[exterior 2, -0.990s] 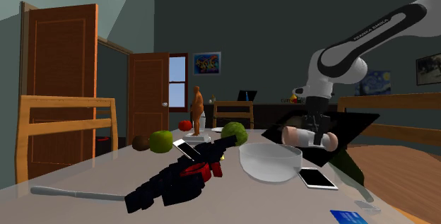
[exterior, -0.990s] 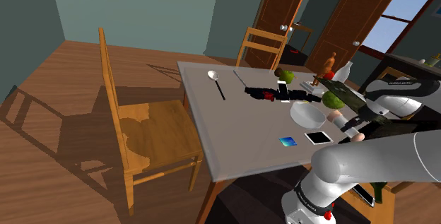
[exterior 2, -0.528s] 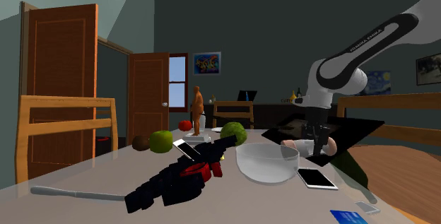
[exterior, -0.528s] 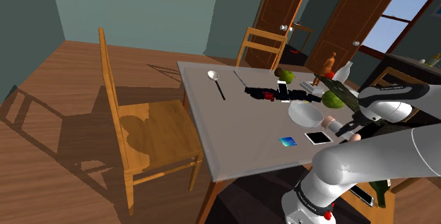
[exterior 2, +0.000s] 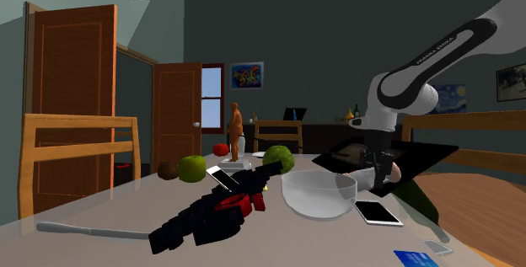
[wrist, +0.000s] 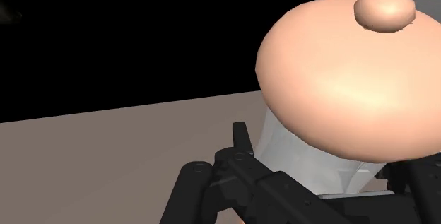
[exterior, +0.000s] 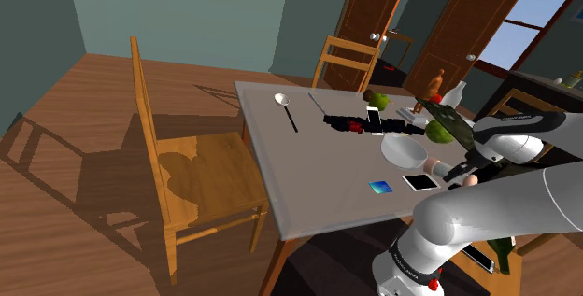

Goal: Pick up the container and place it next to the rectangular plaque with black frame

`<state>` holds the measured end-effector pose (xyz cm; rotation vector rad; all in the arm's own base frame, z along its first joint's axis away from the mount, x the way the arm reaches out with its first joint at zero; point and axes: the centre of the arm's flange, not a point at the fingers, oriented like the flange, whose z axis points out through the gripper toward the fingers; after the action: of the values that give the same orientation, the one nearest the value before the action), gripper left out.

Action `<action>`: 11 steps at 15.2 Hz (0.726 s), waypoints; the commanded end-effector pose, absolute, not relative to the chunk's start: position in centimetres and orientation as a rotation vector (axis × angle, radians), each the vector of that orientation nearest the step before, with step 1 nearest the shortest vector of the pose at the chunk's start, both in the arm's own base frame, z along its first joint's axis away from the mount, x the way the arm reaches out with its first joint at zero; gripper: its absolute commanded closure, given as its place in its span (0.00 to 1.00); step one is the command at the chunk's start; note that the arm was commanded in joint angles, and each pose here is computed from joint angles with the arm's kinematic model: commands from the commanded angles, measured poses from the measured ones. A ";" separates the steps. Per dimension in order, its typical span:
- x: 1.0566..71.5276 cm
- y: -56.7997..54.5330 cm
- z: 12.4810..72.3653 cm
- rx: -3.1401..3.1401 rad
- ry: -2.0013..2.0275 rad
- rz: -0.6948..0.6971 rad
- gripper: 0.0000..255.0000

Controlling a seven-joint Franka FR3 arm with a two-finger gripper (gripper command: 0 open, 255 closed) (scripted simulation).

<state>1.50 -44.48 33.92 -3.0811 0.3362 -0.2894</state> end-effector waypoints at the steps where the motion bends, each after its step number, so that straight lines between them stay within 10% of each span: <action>1: 1.5 -44.4 33.9 -3.080 0.336 -0.288 0.00; 11: 0.6 -44.5 38.8 -3.080 0.336 -0.288 0.00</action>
<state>0.58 -44.71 38.28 -3.0817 0.3354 -0.2909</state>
